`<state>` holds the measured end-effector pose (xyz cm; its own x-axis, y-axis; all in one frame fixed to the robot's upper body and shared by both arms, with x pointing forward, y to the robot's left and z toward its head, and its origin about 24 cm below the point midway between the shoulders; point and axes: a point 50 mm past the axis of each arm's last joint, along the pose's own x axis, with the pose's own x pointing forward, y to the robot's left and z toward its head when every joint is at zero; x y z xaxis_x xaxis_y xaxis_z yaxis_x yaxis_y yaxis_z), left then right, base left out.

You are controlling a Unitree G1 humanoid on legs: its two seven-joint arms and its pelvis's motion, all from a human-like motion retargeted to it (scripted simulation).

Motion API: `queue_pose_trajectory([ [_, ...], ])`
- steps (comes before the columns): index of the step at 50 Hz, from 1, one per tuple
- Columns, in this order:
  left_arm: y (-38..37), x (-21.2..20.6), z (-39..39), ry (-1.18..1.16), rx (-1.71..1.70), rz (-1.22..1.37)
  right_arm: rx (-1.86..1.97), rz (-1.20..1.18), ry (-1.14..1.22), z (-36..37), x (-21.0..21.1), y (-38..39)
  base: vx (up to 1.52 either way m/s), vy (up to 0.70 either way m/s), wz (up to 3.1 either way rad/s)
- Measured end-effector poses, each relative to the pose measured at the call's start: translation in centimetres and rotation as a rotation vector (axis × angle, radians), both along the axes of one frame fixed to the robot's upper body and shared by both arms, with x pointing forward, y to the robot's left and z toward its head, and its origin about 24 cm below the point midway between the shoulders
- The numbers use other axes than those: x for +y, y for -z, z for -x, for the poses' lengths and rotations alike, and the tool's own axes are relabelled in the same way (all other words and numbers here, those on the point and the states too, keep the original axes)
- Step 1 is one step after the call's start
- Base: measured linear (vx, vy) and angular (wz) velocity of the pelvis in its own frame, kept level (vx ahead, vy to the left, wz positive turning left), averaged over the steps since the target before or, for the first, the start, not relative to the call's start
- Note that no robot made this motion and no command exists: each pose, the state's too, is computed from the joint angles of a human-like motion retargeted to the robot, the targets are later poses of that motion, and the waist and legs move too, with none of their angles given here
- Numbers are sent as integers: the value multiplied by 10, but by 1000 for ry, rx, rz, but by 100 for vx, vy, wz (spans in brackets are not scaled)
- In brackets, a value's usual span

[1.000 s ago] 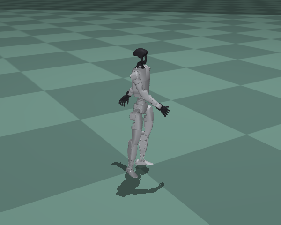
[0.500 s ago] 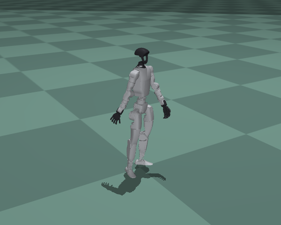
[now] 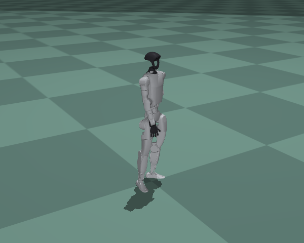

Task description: Upper body actions

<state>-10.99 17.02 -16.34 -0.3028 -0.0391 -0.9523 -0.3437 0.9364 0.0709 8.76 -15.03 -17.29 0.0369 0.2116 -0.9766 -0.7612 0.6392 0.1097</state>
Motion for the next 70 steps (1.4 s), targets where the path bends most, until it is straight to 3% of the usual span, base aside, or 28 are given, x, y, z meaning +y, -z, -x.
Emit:
queue_pose_trajectory([
  [5,-16,7,44,-202,97,-81,-229,-194,-119,-61,21,-24,-1,1,17],
  [11,-16,23,40,-161,93,-82,-312,-166,-89,-70,6,-29,-2,2,48],
  [25,19,-8,-107,131,-441,-28,361,294,322,112,-66,-3,0,3,24],
  [32,18,2,-128,237,-500,-73,434,366,334,154,-73,-9,0,0,-9],
  [44,13,6,-66,169,-177,111,267,260,292,101,-59,1,-2,0,-38],
  [53,12,-7,-52,249,-135,146,173,126,222,64,-38,5,0,1,-19],
  [63,15,1,-71,497,-165,140,187,180,127,70,-46,5,0,1,1],
  [70,14,9,-74,402,-173,126,195,234,87,78,-46,5,-5,-11,-8],
])
